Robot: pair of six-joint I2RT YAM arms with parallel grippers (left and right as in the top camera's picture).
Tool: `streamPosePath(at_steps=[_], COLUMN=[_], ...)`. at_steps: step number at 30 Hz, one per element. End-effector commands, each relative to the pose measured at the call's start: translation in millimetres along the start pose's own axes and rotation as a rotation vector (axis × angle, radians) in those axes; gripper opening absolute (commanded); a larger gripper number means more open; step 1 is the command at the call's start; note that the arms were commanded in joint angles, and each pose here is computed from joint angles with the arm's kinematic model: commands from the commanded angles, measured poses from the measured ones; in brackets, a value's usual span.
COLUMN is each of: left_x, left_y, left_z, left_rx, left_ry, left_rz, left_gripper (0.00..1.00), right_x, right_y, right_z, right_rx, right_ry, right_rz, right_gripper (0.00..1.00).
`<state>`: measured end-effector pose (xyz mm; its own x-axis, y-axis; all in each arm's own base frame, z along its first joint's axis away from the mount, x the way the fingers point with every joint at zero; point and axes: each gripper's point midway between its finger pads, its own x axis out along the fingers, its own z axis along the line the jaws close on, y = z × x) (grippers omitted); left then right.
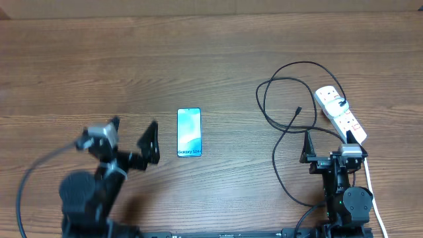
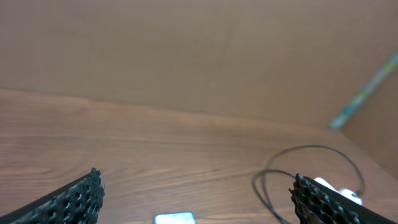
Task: Plug charger to phone and switch on socket
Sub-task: 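Move the left gripper forward over the smartphone and lower onto it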
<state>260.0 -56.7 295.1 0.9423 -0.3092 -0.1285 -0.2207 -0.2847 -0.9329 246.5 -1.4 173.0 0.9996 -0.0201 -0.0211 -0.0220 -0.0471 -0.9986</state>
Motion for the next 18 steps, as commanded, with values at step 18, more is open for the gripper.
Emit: streamPosePath(at_steps=[18], left_x=[159.5], left_y=[49.0], left_z=[-41.6], left_rx=[0.071], left_ry=[-0.094], left_rz=[0.663], left_gripper=[1.0], right_x=[0.1], right_y=[2.0], right_z=[1.1], right_rx=[-0.005], right_ry=[-0.004], right_rz=[-0.003], right_gripper=[1.0])
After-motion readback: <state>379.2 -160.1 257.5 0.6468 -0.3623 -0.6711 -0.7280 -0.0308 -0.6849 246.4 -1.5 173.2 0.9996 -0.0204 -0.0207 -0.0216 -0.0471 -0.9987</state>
